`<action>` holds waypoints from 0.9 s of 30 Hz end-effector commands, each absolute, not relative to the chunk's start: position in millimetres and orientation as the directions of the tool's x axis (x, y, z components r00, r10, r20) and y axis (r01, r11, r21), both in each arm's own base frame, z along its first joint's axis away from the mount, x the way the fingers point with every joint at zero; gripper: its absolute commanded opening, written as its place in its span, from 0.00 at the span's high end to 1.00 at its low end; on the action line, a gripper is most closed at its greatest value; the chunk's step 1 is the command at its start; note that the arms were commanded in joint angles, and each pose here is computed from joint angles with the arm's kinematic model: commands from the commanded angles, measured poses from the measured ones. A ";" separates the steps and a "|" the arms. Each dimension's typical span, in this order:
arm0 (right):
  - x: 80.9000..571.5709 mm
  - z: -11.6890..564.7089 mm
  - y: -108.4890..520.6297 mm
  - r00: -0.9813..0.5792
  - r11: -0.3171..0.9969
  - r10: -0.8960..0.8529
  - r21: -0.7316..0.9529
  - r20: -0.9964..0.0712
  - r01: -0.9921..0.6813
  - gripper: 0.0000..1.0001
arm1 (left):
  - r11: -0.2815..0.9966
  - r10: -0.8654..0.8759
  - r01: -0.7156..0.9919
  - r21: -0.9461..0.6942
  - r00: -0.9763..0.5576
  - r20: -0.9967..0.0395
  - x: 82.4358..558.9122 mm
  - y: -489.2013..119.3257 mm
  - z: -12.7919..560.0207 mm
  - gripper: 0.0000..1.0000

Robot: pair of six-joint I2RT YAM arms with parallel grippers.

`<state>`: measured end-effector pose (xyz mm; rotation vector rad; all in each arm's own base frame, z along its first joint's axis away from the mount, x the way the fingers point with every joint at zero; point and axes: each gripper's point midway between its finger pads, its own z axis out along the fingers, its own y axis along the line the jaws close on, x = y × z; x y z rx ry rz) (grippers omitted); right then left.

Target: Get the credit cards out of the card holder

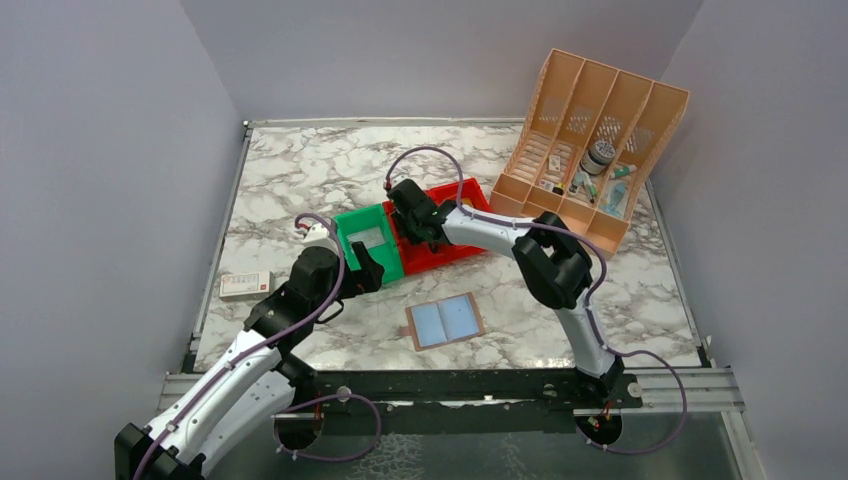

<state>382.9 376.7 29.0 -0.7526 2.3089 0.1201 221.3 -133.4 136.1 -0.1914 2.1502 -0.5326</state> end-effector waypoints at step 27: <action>307.7 143.2 331.3 -0.531 0.840 -0.121 0.198 -0.839 -0.504 0.65 | 0.614 -0.321 0.321 -0.721 -0.733 -0.600 198.8 -224.2 140.7 0.15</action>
